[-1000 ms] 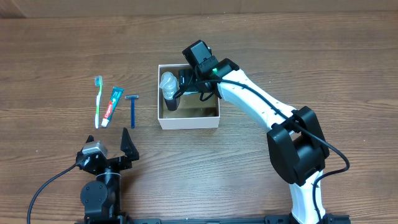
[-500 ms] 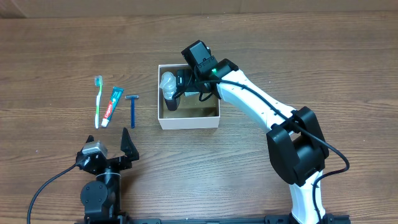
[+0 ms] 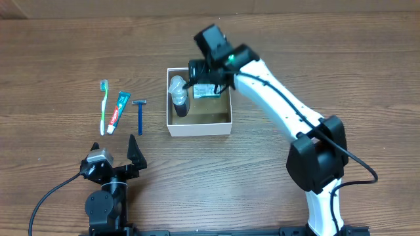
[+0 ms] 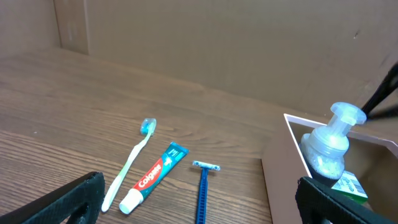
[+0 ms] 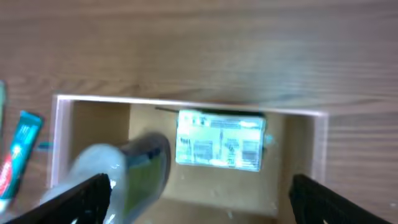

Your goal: Pack container

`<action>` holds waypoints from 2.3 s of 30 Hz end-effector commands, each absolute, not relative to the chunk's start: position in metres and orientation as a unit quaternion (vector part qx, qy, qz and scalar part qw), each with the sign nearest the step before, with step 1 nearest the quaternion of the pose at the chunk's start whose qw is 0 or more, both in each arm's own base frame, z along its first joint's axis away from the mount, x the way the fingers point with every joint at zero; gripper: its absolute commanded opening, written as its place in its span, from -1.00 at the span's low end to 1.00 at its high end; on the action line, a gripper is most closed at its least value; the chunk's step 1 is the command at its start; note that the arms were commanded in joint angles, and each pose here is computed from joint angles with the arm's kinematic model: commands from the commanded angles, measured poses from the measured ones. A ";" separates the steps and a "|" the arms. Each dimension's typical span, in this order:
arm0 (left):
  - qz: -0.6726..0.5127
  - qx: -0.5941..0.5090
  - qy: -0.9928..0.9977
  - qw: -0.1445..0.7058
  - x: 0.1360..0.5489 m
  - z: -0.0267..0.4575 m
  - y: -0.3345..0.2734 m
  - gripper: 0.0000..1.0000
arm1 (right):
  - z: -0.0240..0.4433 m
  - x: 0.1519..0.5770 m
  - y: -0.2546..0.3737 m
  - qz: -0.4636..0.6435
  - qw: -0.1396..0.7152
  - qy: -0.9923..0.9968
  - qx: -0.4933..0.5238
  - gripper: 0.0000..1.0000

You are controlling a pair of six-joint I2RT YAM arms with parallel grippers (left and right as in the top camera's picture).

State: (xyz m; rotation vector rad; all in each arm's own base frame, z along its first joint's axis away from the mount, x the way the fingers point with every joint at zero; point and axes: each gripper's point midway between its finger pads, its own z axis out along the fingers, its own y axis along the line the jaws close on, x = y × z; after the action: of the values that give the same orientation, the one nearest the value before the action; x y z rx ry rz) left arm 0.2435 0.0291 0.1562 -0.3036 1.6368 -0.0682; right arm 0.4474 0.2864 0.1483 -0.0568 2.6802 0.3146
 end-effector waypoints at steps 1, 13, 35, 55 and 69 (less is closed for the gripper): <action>-0.027 -0.144 0.722 0.676 0.243 0.157 0.033 1.00 | 0.222 0.459 0.272 0.099 0.276 0.956 -0.009 0.89; -0.027 -0.144 0.722 0.676 0.243 0.157 0.033 1.00 | 0.261 0.441 0.054 -0.002 0.190 0.947 0.258 1.00; -0.075 0.004 0.756 0.651 0.246 0.236 -0.014 1.00 | 0.259 0.444 -0.023 0.011 0.176 0.936 0.303 1.00; -0.121 -0.052 0.966 0.221 0.333 0.196 -0.016 1.00 | 0.259 0.444 -0.023 0.011 0.176 0.936 0.304 1.00; -0.042 -0.104 0.992 0.051 0.345 0.077 0.013 0.77 | 0.259 0.444 -0.023 0.011 0.176 0.936 0.304 1.00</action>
State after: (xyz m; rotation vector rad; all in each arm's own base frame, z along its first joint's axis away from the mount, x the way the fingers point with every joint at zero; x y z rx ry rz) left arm 0.3387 -0.0009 0.0842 -0.2887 3.0125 -0.2358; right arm 0.4434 -0.0219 0.2512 0.8643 2.6762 0.0196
